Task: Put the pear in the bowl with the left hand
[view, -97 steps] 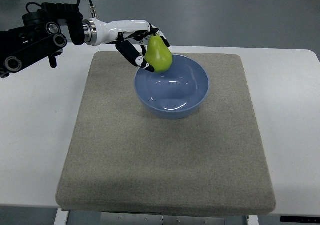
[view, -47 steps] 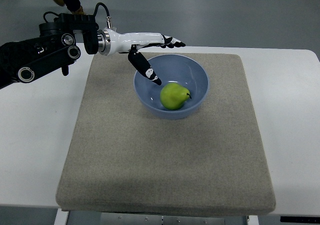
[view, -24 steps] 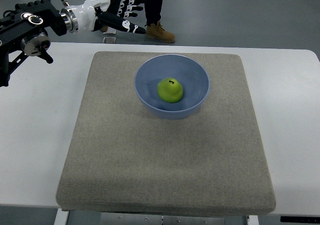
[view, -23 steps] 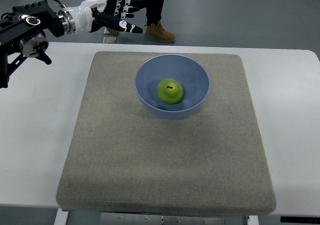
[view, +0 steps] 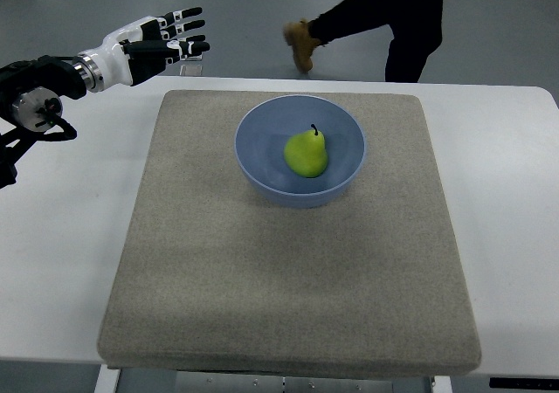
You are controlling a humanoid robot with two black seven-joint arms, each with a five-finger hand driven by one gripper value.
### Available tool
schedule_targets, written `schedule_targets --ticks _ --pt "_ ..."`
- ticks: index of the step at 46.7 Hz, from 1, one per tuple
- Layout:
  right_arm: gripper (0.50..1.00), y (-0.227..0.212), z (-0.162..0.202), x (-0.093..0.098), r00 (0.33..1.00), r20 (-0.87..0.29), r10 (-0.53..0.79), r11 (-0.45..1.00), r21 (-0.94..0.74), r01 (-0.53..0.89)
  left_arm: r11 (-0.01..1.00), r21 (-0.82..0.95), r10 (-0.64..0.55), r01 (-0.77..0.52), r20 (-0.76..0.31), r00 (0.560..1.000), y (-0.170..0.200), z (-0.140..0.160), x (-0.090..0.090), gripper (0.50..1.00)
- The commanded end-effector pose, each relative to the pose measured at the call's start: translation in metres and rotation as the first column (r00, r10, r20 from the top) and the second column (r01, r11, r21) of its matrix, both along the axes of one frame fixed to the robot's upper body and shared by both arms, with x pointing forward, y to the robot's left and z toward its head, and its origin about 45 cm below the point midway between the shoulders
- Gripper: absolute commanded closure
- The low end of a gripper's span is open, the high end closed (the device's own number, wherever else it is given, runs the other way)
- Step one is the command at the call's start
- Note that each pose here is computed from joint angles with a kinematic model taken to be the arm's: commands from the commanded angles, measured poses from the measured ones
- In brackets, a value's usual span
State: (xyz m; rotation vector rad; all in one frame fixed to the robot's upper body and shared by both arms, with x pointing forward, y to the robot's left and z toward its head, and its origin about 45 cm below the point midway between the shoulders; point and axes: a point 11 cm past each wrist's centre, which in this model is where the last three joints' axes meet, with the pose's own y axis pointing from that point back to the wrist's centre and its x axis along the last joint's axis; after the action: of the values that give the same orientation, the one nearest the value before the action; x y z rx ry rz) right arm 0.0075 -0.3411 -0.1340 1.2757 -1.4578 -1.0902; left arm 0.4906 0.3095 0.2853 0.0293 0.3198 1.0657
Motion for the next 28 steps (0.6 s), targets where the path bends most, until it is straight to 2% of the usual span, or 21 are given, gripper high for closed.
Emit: schedule_targets --ticks 1,8,19,28 --pt "0.574 0.000 0.000 0.000 1.000 0.001 0.000 1.000 0.000 0.000 0.993 -0.113 0.011 -0.018 -0.065 0.998 0.012 -0.004 -0.003 0.504" --pt "0.574 0.000 0.000 0.000 1.000 0.001 0.000 1.000 0.000 0.000 0.968 -0.244 0.020 -0.060 -0.164 0.986 0.026 -0.009 -0.007 0.501" --pt "0.574 0.000 0.000 0.000 1.000 -0.001 0.000 1.000 0.000 0.000 0.936 -0.349 -0.007 -0.046 -0.147 0.989 0.029 -0.006 -0.012 0.501" --pt "0.574 0.000 0.000 0.000 1.000 -0.001 0.000 1.000 0.000 0.000 0.931 -0.359 0.002 -0.064 -0.172 0.985 0.030 -0.018 -0.015 0.501"
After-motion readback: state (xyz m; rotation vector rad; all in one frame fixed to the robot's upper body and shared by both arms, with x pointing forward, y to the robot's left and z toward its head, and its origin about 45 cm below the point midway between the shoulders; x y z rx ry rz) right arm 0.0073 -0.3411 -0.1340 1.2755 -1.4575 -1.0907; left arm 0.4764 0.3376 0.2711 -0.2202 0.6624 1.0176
